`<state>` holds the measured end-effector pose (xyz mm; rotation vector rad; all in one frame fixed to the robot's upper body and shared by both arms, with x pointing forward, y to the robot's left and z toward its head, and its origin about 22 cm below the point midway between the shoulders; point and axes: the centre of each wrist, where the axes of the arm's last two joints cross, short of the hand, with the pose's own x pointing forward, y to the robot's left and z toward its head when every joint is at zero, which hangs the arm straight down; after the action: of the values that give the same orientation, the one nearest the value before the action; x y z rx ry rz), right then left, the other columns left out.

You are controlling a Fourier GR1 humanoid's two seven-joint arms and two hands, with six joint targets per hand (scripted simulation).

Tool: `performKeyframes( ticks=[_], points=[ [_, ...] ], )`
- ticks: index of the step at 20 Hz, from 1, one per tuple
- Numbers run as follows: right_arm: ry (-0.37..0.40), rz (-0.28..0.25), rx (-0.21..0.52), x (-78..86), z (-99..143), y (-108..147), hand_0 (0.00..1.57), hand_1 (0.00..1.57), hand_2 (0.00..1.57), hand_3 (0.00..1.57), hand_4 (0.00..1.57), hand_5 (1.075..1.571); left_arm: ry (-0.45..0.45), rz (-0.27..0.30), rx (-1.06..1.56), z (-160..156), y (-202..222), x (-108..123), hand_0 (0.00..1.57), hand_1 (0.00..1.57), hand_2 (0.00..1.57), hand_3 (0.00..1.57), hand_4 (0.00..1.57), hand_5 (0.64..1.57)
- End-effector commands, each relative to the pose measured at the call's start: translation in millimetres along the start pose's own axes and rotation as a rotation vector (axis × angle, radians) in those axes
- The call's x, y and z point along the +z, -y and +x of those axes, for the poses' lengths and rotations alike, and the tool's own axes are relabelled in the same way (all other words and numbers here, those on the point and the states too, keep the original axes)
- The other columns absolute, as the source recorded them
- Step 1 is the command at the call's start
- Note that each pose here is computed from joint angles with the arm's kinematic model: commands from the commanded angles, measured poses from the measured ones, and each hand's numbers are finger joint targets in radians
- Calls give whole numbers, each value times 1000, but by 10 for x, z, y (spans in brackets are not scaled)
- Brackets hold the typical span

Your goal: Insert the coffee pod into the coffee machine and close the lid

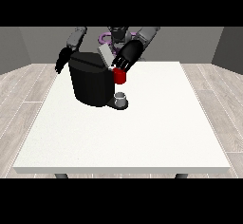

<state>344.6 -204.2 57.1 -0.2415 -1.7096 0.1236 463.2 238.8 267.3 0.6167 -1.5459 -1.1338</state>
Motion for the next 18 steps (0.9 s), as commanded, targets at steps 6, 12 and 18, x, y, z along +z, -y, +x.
performKeyframes(
  ticks=[6,12,18],
  points=[
    [-20,5,-27,44,-126,166,0,0,0,0,0,1571,7,37,17,-73,9,18,1212,1212,1245,1199,352,1571],
    [-4,-43,17,-36,-159,180,0,0,0,0,0,1571,51,86,-58,268,-21,-67,1241,1241,1255,1199,290,1571],
    [-9,-13,24,-27,5,133,0,0,0,0,0,1571,7,59,-160,-86,42,32,1210,1210,1220,1093,0,1571]
  ],
)
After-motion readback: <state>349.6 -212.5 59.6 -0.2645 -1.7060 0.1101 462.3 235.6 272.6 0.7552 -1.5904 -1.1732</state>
